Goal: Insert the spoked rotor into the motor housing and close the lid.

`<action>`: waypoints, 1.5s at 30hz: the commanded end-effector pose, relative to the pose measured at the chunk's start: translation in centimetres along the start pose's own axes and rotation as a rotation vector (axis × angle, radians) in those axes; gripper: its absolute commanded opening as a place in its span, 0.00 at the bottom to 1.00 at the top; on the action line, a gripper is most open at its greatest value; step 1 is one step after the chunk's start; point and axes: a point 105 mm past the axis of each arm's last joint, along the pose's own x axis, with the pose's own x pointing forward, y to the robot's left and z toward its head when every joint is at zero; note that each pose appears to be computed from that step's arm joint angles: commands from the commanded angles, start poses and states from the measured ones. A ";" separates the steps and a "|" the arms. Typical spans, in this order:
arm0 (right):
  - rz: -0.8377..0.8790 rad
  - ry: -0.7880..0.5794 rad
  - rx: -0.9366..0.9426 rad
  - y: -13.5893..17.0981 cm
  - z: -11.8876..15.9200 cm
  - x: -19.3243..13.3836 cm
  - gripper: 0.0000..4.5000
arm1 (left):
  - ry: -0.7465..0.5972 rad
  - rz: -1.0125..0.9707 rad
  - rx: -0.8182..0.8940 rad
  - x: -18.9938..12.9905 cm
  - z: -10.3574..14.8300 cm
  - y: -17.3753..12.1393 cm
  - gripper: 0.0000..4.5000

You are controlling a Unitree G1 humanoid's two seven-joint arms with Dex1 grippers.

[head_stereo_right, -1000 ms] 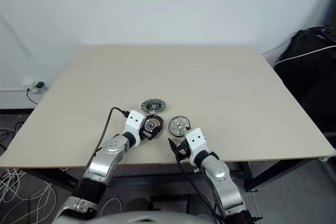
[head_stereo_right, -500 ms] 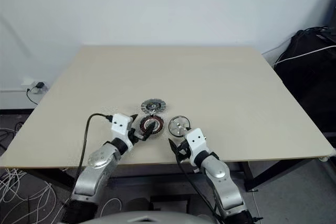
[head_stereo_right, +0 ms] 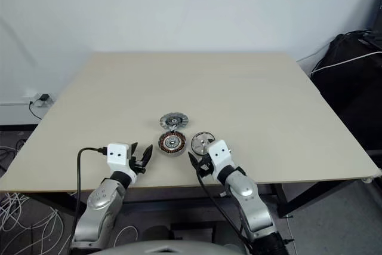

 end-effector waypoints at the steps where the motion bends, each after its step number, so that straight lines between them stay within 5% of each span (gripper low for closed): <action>1: -0.017 -0.001 0.006 -0.2 0.9 1.2 0.96 | -0.051 -0.008 0.007 -0.1 1.1 -0.5 0.33; 6: 0.050 0.017 0.024 1.2 1.7 2.7 0.66 | -0.045 -0.017 -0.010 -0.3 0.6 -1.2 0.00; 15: 0.135 0.064 -0.016 3.3 2.4 5.1 0.00 | -0.030 -0.071 -0.020 -0.5 -0.1 -2.8 0.00; 45: 0.212 0.161 -0.102 5.0 2.7 11.1 0.00 | -0.105 -0.114 0.009 -2.9 0.4 -4.0 0.00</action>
